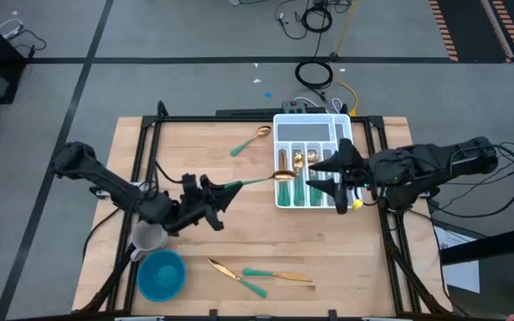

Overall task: Sort silverware
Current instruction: Put the bottom green spoon into the white cutlery tray

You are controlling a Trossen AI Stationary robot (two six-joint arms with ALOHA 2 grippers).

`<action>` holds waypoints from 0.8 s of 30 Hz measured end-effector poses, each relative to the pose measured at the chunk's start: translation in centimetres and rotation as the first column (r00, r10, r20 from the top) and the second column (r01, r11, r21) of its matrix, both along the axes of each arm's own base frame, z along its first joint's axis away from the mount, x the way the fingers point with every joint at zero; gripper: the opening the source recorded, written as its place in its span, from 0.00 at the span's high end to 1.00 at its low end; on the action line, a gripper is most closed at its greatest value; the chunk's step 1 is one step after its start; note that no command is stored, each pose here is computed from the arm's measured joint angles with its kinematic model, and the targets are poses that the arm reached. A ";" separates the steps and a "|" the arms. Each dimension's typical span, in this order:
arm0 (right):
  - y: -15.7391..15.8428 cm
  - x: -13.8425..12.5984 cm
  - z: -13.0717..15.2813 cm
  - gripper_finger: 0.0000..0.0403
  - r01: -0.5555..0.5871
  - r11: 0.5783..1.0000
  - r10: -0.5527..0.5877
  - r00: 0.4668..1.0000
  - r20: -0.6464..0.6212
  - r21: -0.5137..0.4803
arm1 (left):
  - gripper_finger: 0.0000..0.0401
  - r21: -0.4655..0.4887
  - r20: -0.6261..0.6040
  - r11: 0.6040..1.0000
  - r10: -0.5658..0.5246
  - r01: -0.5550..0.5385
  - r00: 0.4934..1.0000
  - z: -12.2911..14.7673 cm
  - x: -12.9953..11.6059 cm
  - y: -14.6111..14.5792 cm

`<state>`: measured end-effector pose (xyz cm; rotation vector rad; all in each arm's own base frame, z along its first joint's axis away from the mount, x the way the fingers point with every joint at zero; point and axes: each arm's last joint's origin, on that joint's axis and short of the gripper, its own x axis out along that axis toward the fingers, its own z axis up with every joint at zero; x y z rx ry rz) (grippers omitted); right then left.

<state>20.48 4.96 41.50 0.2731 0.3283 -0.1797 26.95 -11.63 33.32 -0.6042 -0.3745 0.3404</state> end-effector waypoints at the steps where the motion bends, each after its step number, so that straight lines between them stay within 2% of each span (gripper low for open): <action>1: -0.1 -0.2 -0.7 0.50 0.003 1.000 -0.003 1.000 0.014 0.012 | 0.98 -0.007 0.012 1.000 0.007 -0.007 1.000 -1.0 -0.2 0.4; 6: -0.2 -0.5 -6.0 0.50 0.024 0.995 -0.037 0.990 0.138 0.093 | 0.98 -0.015 0.036 1.000 -0.001 0.002 0.999 -4.8 -1.4 1.6; 11: -0.2 0.2 -11.9 0.50 0.025 0.981 -0.080 0.955 0.287 0.192 | 0.98 0.035 -0.006 0.999 -0.037 0.038 0.999 -6.2 -1.7 1.8; 14: -0.3 0.8 -14.4 0.50 0.024 0.973 -0.106 0.931 0.350 0.231 | 0.98 0.088 -0.051 0.994 -0.060 0.064 0.997 -6.5 -1.4 1.9; 20: -0.1 2.0 -16.0 0.48 0.048 0.981 -0.116 0.923 0.366 0.189 | 0.98 0.134 -0.128 0.987 -0.071 0.088 0.989 -7.2 -0.9 2.5; 24: 0.0 2.5 -16.3 0.46 0.044 0.986 -0.102 0.920 0.379 0.159 | 0.98 0.137 -0.130 0.982 -0.114 0.132 0.985 -7.4 -0.5 2.9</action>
